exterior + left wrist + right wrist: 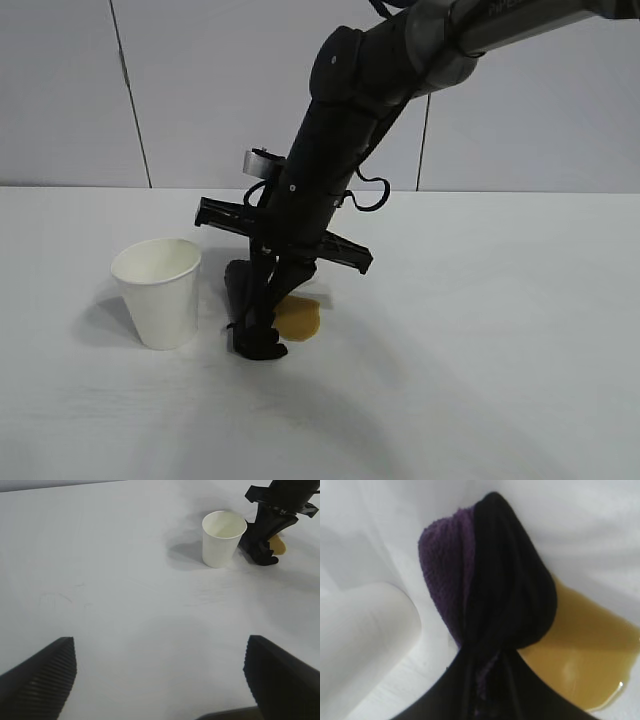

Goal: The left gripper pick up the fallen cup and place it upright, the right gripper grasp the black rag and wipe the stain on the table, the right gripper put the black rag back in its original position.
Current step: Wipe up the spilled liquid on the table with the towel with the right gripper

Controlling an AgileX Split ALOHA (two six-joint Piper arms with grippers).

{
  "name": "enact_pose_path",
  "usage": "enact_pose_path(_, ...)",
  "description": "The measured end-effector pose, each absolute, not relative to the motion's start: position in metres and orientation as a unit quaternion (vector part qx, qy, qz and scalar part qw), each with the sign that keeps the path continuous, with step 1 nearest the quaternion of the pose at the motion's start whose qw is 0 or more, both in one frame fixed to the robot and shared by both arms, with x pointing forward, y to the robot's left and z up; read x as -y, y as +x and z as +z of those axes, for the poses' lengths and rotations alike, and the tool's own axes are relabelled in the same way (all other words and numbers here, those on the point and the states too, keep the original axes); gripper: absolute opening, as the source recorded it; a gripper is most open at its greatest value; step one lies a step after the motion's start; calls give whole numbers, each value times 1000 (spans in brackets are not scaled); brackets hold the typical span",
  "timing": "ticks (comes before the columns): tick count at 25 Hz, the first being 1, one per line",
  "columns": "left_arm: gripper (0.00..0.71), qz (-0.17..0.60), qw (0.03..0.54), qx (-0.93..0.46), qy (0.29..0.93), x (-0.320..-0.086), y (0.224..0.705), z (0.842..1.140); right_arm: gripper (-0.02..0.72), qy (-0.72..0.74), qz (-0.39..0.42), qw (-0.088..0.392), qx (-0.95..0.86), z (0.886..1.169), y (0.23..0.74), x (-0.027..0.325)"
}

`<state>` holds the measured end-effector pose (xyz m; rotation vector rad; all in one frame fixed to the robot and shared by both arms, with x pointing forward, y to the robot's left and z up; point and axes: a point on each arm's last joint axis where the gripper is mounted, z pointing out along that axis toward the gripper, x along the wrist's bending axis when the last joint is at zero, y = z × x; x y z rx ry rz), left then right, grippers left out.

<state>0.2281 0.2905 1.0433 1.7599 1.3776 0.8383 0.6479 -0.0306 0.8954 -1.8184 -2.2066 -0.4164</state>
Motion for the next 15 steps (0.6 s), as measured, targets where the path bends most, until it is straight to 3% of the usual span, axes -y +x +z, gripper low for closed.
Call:
enact_pose_path(9,657,327,368,-537,685,-291,228,1043,71,-611,-102,105,778,899,644,39)
enact_pose_path(15,657,327,368,-537,685,-291,228,1043,71,-599,-87,61,794,911,651,43)
